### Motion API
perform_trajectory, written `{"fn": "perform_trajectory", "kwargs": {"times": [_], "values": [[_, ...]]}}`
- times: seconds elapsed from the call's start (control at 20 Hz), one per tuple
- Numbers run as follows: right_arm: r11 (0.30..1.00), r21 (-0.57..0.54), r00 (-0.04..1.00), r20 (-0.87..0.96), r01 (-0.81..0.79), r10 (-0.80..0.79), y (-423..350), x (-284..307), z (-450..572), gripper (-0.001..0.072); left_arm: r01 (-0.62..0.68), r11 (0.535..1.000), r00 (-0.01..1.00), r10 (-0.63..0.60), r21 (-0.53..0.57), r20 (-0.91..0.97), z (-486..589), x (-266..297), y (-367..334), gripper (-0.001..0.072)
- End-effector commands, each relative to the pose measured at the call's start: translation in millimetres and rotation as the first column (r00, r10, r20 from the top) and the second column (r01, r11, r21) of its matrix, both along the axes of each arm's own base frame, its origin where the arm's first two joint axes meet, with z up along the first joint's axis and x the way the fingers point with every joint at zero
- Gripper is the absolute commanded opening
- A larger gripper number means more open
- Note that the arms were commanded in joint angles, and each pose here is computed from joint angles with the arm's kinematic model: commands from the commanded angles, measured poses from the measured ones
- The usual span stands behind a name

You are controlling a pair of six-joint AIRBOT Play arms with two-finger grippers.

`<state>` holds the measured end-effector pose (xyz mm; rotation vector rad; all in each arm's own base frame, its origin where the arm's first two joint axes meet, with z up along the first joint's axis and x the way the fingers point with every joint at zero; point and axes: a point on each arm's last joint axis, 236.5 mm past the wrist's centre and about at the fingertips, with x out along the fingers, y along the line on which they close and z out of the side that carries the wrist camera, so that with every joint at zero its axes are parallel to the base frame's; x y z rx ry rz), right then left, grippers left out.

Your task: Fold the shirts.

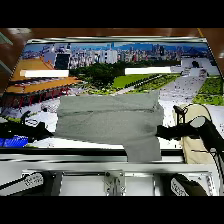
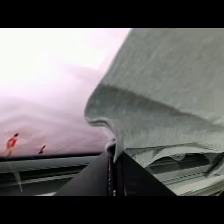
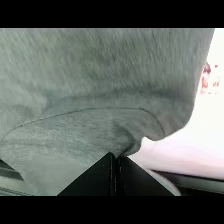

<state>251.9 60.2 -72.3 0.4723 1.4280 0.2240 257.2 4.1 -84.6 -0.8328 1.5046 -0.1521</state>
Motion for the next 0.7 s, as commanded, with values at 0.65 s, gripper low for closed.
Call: {"fn": "perform_trajectory", "kwargs": {"times": [0.65], "values": [[0.944,0.201,0.923,0.234,0.261,-0.305,-16.1,252.2,27.2,0.0059,-0.047,0.998,0.959,0.035,0.033,0.282,43.9,212.5,-12.2,0.0041]]}}
